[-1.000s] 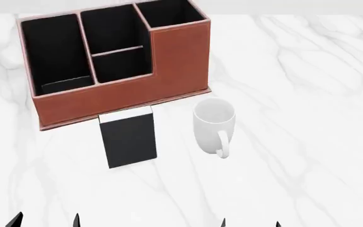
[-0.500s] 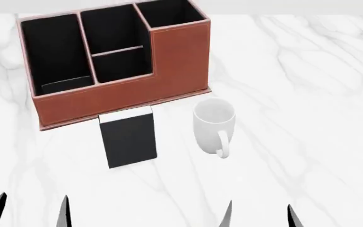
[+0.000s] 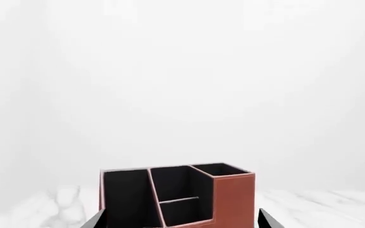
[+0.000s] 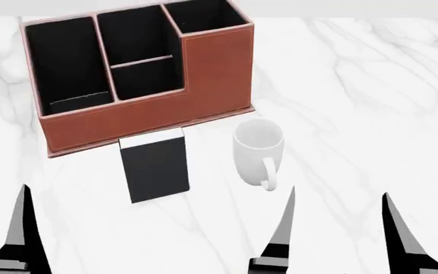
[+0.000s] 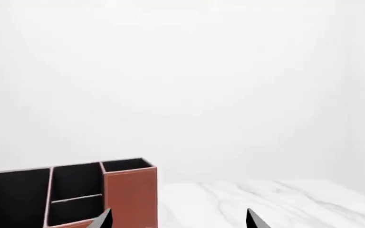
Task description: Pick up the book and place it in the front compartment of the caddy.
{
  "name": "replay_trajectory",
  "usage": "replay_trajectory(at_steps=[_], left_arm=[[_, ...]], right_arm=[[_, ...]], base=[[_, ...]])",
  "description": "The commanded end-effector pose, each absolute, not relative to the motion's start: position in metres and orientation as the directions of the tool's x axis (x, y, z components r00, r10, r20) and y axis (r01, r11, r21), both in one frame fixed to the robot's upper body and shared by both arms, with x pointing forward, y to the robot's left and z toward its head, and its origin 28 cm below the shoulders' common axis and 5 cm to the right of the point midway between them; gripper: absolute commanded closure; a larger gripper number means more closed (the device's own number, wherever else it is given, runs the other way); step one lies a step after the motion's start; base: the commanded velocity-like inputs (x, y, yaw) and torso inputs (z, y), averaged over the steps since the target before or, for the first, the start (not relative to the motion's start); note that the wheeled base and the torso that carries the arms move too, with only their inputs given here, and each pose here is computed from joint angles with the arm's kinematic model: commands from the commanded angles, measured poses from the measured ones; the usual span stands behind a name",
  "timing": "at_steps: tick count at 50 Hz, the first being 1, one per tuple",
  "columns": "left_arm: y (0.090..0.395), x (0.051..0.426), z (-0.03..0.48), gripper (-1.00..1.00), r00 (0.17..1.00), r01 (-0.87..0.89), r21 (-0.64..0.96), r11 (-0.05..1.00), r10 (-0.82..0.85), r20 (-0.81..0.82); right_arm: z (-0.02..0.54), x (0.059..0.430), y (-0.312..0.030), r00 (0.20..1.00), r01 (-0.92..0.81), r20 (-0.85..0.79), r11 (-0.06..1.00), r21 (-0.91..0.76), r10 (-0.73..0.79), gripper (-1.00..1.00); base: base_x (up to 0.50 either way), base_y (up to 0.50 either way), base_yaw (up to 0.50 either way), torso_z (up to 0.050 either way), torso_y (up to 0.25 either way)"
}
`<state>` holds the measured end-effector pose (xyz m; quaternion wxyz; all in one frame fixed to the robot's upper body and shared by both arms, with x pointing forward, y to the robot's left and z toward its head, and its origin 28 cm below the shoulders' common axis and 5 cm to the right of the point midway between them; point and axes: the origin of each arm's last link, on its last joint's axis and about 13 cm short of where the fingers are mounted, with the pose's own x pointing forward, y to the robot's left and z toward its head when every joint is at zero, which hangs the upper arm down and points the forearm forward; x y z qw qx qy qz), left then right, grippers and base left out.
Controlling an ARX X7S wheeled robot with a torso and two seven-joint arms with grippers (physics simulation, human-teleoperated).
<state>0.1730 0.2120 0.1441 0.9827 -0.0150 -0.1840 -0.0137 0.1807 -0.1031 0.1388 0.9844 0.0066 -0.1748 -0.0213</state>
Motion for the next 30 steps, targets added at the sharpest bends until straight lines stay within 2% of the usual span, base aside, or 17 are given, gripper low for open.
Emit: replay_trajectory(at_steps=[1, 16, 30], left_arm=[[0.2111, 0.1609, 0.1632, -1.00, 0.910, 0.042, -0.018, 0.999, -0.031, 0.413], [0.2110, 0.1581, 0.1670, -1.00, 0.905, 0.044, -0.009, 0.999, -0.036, 0.423], [0.2101, 0.1574, 0.1673, -1.00, 0.904, 0.046, 0.005, 0.999, -0.043, 0.426]], right_arm=[[0.1549, 0.1723, -0.1023, 0.917, 0.039, 0.398, 0.999, 0.013, -0.040, -1.00], [0.1583, 0.1717, -0.1025, 0.907, 0.050, 0.418, 0.999, 0.000, -0.045, -1.00], [0.1584, 0.1719, -0.1023, 0.906, 0.044, 0.420, 0.999, 0.004, -0.042, -1.00]], base=[[0.00, 0.00, 0.00, 0.000, 0.000], [0.02, 0.00, 0.00, 0.000, 0.000], [0.49, 0.00, 0.00, 0.000, 0.000]])
